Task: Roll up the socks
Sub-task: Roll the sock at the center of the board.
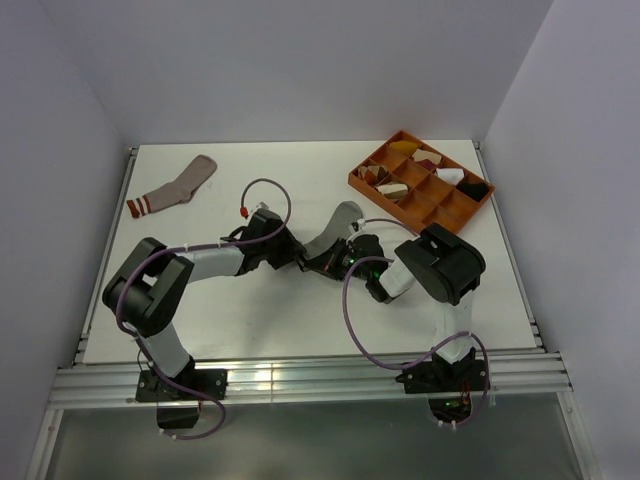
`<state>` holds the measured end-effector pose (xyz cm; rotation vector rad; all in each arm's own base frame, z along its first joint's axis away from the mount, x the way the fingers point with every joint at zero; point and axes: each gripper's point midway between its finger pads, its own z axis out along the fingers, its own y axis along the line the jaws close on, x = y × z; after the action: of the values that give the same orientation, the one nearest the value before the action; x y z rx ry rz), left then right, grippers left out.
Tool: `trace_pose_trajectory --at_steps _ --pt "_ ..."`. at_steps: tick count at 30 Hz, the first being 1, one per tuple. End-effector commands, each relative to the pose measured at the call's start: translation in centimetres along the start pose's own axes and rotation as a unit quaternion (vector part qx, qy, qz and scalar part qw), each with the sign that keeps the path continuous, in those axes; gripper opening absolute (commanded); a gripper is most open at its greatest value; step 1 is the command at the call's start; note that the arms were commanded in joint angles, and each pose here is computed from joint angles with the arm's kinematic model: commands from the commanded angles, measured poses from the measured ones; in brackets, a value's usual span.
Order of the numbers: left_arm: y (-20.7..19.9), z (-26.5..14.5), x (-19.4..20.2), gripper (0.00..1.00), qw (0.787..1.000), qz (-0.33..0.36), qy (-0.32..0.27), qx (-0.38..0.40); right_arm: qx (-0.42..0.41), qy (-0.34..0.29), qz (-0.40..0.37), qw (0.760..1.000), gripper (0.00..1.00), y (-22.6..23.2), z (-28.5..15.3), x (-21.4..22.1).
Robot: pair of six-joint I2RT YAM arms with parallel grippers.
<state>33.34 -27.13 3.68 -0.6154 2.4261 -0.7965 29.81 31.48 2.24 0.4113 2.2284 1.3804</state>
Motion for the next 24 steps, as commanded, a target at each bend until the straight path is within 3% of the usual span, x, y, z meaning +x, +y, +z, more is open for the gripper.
trace_pose_trajectory --at_steps 1,5,8,9,12,13,16,23,24 --pt "-0.8 -0.7 -0.5 0.52 1.000 0.015 -0.010 0.014 0.049 0.027 0.021 0.998 0.00 -3.4 -0.6 1.7" --pt "-0.3 0.2 -0.2 0.48 1.000 0.018 -0.004 0.003 0.042 0.031 0.020 0.998 0.00 -3.2 -0.5 1.7" --pt "0.2 0.8 0.1 0.33 1.000 0.017 0.002 -0.006 0.040 0.032 0.012 0.999 0.00 -2.8 -0.5 1.6" --pt "0.5 0.8 0.2 0.21 1.000 0.019 0.004 -0.011 0.044 0.032 0.000 0.999 0.00 -2.8 -0.6 1.5" --pt "0.8 0.9 -0.4 0.00 0.999 0.029 -0.010 -0.032 0.049 0.029 -0.031 0.998 0.08 -1.9 -0.7 0.8" --pt "1.5 0.9 -0.4 0.00 0.998 0.032 -0.007 -0.048 0.045 0.024 -0.044 0.998 0.18 -1.0 -0.5 0.2" --pt "2.2 0.7 -1.3 0.00 0.995 0.045 -0.020 -0.086 0.058 0.004 -0.102 0.993 0.33 1.1 -1.1 -1.8" --pt "3.0 -0.6 -3.8 0.00 0.984 0.077 -0.059 -0.151 0.177 -0.080 -0.238 0.952 0.41 3.5 -3.9 -8.9" --pt "3.0 -0.8 -4.1 0.00 0.983 0.079 -0.063 -0.156 0.203 -0.064 -0.255 0.943 0.41 2.5 -4.0 -8.9"
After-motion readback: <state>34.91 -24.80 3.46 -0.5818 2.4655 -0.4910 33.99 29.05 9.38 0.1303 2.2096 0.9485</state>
